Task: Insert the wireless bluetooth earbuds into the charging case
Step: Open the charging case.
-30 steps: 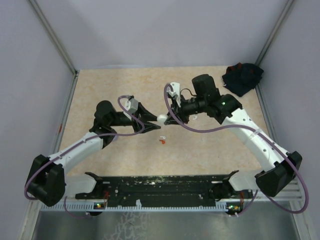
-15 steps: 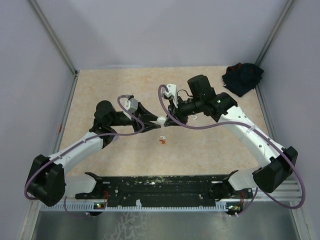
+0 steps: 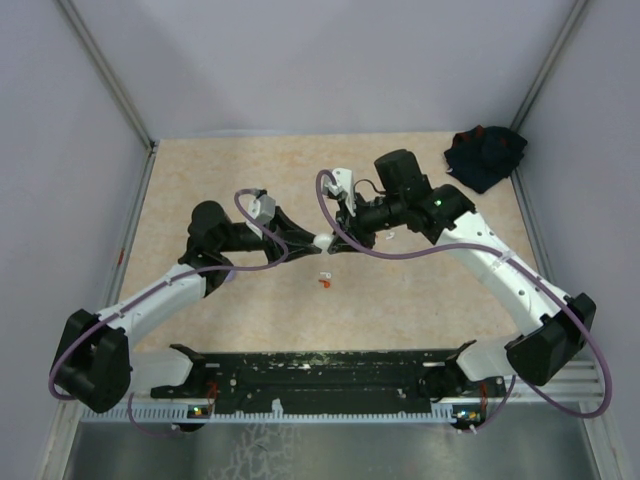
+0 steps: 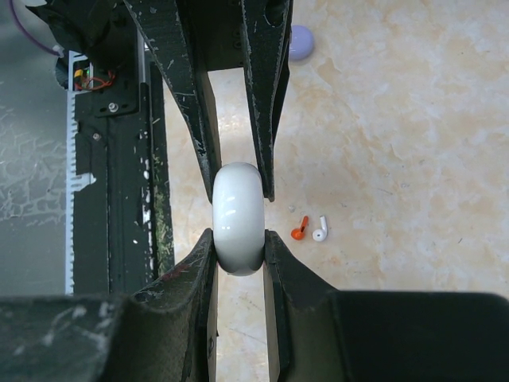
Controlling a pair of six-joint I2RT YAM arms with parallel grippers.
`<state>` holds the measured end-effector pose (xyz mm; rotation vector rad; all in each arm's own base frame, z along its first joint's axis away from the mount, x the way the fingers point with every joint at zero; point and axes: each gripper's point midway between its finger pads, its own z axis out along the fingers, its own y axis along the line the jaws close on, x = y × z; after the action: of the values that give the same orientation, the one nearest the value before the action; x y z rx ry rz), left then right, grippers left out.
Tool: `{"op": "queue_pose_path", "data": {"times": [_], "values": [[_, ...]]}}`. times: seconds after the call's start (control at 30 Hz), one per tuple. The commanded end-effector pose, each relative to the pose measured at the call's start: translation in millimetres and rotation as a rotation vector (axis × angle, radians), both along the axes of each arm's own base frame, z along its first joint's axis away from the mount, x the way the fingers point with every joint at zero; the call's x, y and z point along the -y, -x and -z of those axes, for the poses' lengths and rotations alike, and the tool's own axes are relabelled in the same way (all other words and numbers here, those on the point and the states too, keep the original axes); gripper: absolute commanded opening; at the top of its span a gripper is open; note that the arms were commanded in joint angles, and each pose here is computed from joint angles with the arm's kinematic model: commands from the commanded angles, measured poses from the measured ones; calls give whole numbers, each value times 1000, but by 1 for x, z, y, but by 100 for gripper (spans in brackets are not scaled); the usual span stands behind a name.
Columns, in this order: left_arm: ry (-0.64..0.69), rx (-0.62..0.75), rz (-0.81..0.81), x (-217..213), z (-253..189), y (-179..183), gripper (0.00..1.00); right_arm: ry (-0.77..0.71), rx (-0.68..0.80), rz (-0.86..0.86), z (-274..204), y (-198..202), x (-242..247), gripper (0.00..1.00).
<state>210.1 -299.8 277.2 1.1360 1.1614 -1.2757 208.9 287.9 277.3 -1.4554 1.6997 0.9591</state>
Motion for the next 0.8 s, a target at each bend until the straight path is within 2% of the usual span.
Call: {"op": "queue_pose_path", "data": {"times": [0.0, 0.13, 0.23, 0.3, 0.4, 0.47, 0.57, 0.77], "values": [[13, 44, 12, 0, -8, 1, 0, -82, 99, -11, -31, -3, -7, 16], [7, 47, 5, 0, -7, 0, 0, -96, 121, 1, -36, -4, -6, 28], [8, 46, 4, 0, -7, 0, 0, -105, 132, 8, -39, -5, -6, 30], [7, 29, 3, 0, -7, -1, 3, -106, 130, 8, -39, -5, -6, 22], [12, 13, 4, 1, -8, -1, 19, -102, 128, 8, -37, -6, -7, 6], [16, 16, 8, 1, -10, 0, 20, -97, 125, 7, -35, -6, -7, 0], [18, 18, 7, 1, -11, 0, 22, -98, 124, 6, -35, -7, -7, 0], [21, 13, 5, 0, -12, 0, 32, -108, 119, 3, -36, -6, -9, 0]]}}
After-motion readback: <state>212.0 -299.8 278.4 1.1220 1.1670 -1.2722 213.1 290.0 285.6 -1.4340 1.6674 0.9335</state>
